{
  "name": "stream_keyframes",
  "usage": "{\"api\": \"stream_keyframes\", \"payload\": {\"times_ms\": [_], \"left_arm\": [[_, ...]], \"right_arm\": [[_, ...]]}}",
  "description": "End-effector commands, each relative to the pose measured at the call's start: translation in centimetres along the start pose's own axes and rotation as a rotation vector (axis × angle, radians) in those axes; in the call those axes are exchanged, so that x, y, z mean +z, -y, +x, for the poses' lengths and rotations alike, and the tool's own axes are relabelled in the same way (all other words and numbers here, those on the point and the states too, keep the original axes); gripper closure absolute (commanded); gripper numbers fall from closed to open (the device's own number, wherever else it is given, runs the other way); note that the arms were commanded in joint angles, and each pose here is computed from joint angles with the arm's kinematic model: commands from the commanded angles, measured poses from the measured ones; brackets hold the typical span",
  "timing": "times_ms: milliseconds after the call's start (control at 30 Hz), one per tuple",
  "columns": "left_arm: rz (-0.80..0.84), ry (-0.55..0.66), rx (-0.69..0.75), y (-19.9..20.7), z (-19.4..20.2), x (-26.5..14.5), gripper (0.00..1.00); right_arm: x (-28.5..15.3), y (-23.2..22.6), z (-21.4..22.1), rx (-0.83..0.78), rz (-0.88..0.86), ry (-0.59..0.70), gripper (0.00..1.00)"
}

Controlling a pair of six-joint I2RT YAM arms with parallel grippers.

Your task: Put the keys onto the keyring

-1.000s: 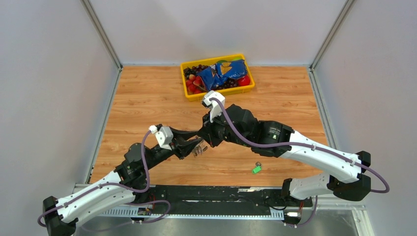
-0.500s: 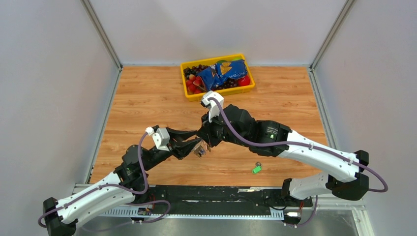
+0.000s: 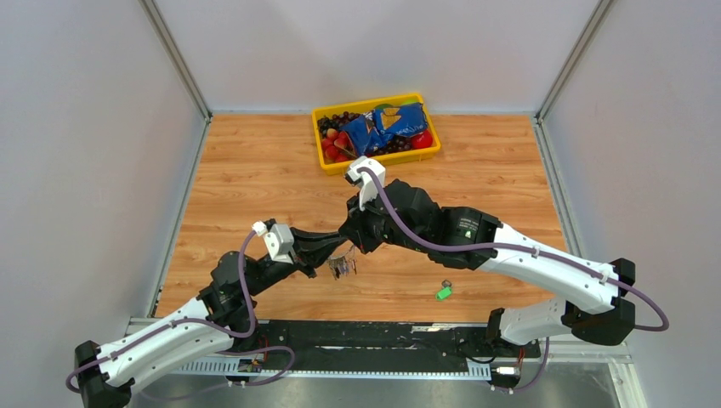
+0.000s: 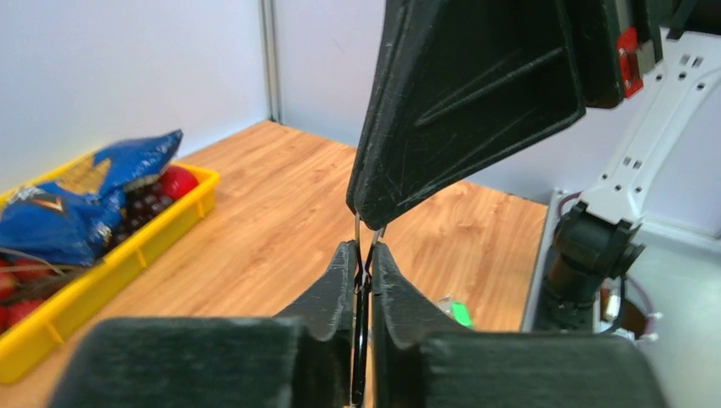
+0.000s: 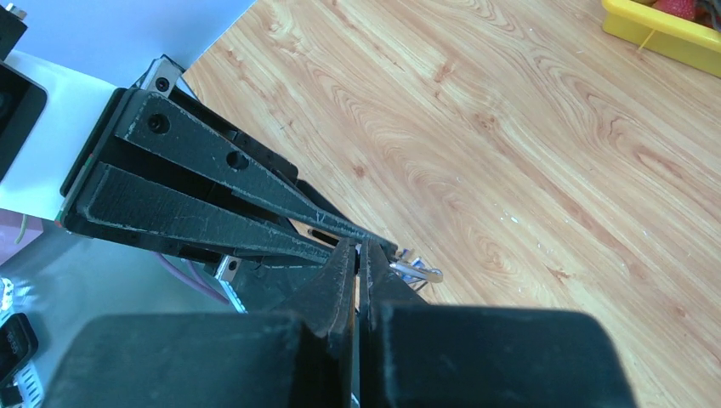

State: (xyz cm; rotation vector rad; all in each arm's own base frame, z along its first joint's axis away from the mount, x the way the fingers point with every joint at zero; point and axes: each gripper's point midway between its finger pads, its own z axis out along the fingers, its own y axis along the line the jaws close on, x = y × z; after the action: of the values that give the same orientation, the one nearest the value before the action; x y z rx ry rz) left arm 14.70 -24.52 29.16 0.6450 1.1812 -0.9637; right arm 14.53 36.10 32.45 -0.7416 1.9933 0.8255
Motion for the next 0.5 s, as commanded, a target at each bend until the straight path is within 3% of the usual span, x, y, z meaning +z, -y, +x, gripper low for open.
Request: {"api": "stream_keyframes", "payload": {"times_ms": [0,467], "left_arm": [[0.015,0.022,0.01,0.3,-0.6,0.4,0.97],[-0.057,0.085,-0.018,-0.8,-2.1,-0.6,0.99]], "right_arm": [[-1.0,-1.4,-3.1,0.041,-0.042,0.089,1.0],[-1.0,-1.3,-2.4,0.04,-0.045,0.076,1.0]]}}
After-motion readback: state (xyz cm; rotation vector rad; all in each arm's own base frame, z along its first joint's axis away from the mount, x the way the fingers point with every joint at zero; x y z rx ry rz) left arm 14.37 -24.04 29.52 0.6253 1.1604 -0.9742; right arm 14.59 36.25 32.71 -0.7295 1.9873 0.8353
